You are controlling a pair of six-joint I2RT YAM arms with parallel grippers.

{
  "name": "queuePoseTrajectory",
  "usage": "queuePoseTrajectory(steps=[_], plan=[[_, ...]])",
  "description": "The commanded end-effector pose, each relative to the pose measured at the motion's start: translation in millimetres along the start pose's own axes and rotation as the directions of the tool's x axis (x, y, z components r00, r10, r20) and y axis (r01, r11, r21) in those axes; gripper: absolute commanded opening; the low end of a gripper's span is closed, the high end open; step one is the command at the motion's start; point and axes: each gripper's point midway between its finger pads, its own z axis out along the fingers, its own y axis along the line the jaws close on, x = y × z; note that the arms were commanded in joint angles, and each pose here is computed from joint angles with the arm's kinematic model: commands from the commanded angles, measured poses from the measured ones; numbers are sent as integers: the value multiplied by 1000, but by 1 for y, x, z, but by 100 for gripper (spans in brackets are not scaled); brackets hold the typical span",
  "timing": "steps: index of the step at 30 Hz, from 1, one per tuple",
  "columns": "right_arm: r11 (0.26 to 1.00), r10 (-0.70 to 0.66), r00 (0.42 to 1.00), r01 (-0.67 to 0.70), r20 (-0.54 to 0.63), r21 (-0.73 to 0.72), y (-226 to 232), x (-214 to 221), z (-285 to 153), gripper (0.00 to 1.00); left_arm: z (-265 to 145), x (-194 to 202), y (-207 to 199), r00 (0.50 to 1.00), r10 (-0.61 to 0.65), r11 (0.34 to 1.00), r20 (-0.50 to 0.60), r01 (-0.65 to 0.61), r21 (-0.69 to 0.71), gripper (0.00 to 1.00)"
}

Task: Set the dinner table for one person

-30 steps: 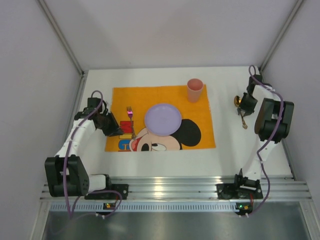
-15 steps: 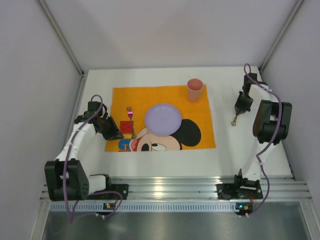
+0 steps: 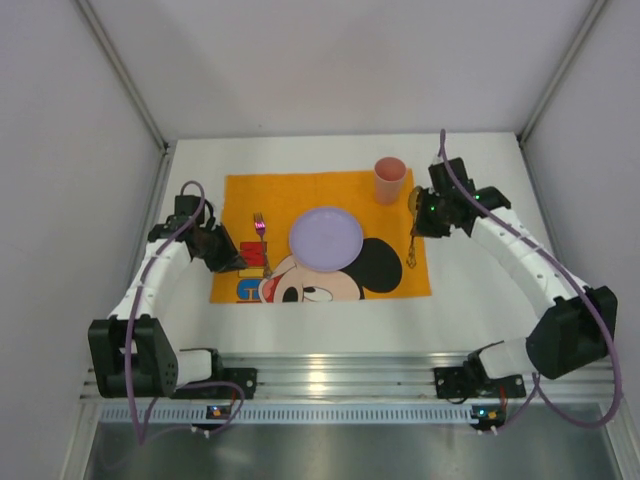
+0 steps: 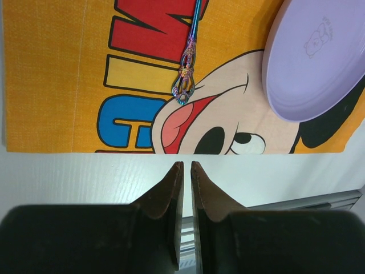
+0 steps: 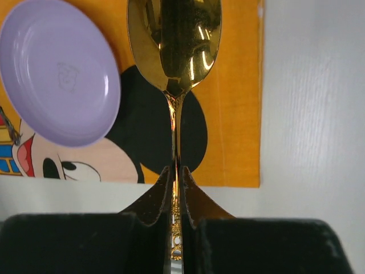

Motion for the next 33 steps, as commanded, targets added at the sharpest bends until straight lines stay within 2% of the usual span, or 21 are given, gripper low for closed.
queuePoseTrajectory(steps=[1, 7, 9, 16, 23, 27, 28, 30, 31, 33], plan=[[998, 44, 995, -47, -90, -34, 16, 47, 2, 0, -6, -9, -10, 1000, 19, 1000, 22, -20, 24, 15], [995, -2, 989, -12, -146, -95, 36, 82, 30, 0, -6, -4, -9, 1000, 20, 1000, 16, -20, 22, 15], [995, -17, 990, 3, -140, -100, 43, 74, 52, 0, -8, 0, -6, 1000, 24, 1000, 10, -24, 11, 15], [993, -68, 988, 54, -139, -101, 63, 51, 83, 0, -7, 18, 9, 999, 30, 999, -11, -31, -27, 14], [996, -89, 976, 82, -199, -42, 57, 61, 128, 0, -8, 24, 15, 999, 29, 999, -14, -29, -44, 14], [997, -82, 974, 81, -212, -15, 53, 64, 137, 1, -9, 21, 16, 999, 39, 998, -6, -39, -56, 14], [997, -79, 974, 80, -211, -6, 52, 64, 139, 17, -9, 21, 16, 999, 41, 997, -9, -41, -59, 14], [997, -79, 975, 80, -210, -5, 52, 64, 139, 40, -9, 21, 17, 999, 40, 997, -11, -40, -61, 14], [997, -82, 975, 83, -206, -5, 52, 63, 138, 57, -9, 22, 17, 999, 38, 997, -14, -39, -65, 14], [996, -93, 978, 91, -188, -19, 55, 58, 131, 63, -8, 22, 17, 999, 39, 997, -16, -40, -64, 14]])
